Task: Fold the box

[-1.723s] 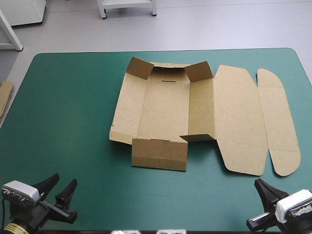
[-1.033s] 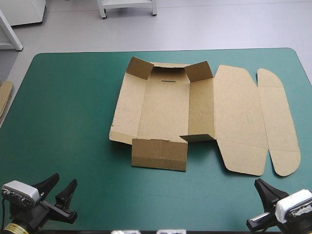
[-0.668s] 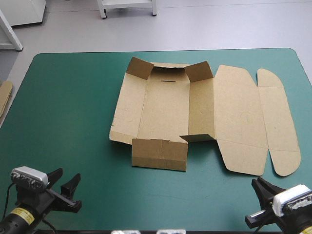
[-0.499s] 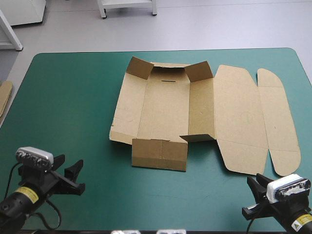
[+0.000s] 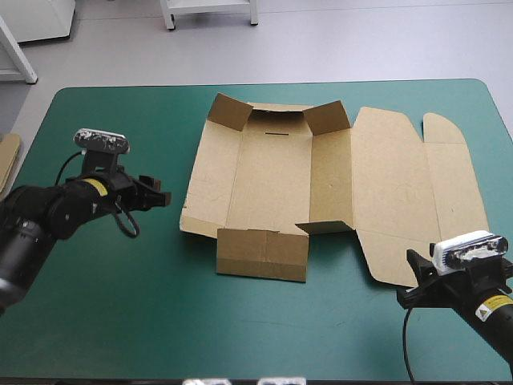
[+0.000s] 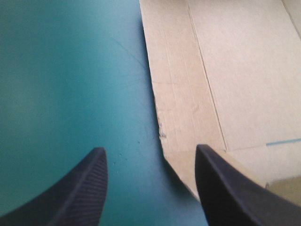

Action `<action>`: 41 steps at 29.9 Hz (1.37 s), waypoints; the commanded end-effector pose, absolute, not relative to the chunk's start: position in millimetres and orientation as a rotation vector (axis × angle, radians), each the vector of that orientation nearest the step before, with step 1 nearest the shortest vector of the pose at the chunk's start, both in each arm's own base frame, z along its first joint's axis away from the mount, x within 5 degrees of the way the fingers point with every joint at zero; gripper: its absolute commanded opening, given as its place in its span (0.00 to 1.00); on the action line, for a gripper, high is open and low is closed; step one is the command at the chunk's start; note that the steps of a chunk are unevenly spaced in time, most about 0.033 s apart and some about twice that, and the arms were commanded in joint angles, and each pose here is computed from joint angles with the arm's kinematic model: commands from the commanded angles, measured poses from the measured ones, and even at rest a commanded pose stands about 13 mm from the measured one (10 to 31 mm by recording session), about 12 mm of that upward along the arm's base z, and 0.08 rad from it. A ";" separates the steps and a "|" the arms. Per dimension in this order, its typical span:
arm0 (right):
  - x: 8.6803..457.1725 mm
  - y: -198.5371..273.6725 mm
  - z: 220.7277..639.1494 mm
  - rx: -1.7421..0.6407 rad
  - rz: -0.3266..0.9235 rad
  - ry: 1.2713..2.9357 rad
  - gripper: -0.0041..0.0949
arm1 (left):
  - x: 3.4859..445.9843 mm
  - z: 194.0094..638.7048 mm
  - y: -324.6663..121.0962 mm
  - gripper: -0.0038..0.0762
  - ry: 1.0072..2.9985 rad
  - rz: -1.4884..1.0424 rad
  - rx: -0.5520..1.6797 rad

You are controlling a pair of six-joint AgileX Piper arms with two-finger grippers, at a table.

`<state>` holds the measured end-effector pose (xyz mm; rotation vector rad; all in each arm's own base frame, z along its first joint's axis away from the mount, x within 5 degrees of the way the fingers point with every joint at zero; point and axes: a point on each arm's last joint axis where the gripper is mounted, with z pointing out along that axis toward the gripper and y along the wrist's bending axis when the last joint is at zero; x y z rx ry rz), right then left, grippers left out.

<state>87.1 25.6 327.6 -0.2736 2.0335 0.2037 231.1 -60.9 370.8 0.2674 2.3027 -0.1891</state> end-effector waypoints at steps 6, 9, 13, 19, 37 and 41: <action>101.9 28.1 341.6 -0.205 0.240 1.990 0.48 | 302.5 358.8 -28.1 0.56 2.253 -0.520 0.075; 101.9 28.1 341.6 -0.205 0.240 1.990 0.48 | 322.8 336.9 -10.1 0.56 2.270 -0.687 0.000; 101.8 28.1 341.6 -0.205 0.241 1.990 0.48 | 344.0 314.5 0.8 0.56 2.238 -0.860 -0.064; 101.7 28.3 341.4 -0.196 0.250 1.994 0.48 | 365.1 281.7 -4.3 0.56 2.260 -0.977 -0.095; 101.6 28.3 341.1 -0.197 0.248 1.998 0.47 | 385.5 220.5 -47.6 0.55 2.393 -1.119 -0.045; 101.6 28.1 341.0 -0.198 0.246 1.998 0.46 | 388.3 215.4 -62.3 0.55 2.403 -1.097 -0.027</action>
